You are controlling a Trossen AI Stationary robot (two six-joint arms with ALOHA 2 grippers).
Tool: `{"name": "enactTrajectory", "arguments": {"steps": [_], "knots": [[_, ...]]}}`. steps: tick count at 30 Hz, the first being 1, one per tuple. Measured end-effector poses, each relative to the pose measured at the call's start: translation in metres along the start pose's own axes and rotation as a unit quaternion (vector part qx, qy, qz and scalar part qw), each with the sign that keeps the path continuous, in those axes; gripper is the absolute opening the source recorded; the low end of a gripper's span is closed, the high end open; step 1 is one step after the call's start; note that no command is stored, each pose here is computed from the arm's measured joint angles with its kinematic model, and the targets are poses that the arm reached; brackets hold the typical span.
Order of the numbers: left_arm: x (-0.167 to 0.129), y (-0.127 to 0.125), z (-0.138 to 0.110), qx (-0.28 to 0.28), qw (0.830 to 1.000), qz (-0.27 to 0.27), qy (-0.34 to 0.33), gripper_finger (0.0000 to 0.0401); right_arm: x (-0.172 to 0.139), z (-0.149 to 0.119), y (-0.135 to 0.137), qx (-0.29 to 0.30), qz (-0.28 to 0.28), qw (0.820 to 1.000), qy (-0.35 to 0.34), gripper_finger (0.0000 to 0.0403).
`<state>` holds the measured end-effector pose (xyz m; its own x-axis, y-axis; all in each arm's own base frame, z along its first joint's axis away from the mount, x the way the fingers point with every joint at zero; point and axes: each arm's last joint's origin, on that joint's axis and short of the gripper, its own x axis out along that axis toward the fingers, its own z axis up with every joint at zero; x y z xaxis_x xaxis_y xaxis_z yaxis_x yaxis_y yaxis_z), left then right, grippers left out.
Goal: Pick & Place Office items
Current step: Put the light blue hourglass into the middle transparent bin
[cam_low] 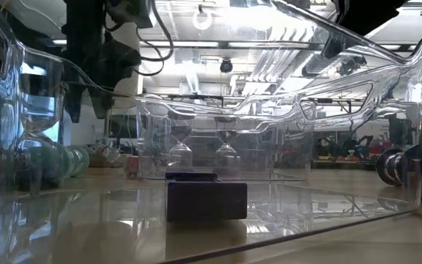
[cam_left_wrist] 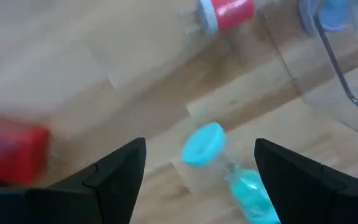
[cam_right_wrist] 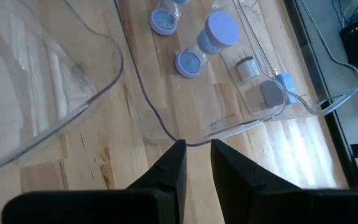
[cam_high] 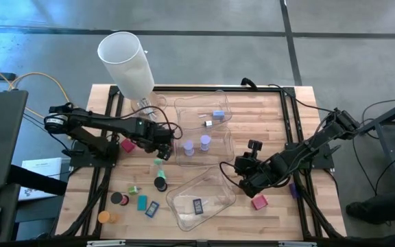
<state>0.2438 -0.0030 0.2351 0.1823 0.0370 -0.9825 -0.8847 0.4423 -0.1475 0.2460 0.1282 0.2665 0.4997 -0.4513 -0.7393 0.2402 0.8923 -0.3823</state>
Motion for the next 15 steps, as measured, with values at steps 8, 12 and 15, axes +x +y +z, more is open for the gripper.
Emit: {"name": "enactTrajectory", "arguments": {"steps": [8, 12, 15], "knots": [[-0.002, -0.012, -0.029, -0.080, 0.997, -0.005, 0.006, 0.0293, 0.000, 0.000, 0.000, -0.042, 0.002, 0.999, 0.001, 0.0061], [-0.003, -0.016, -0.044, -0.113, 0.994, -0.005, -0.007, 0.0293, 0.000, -0.001, -0.001, -0.051, -0.001, 0.999, 0.006, 0.0061], [-0.003, -0.019, -0.051, -0.133, 0.991, -0.010, -0.014, 0.0293, 0.000, -0.002, -0.001, -0.053, -0.001, 0.999, 0.009, 0.0062]]}}
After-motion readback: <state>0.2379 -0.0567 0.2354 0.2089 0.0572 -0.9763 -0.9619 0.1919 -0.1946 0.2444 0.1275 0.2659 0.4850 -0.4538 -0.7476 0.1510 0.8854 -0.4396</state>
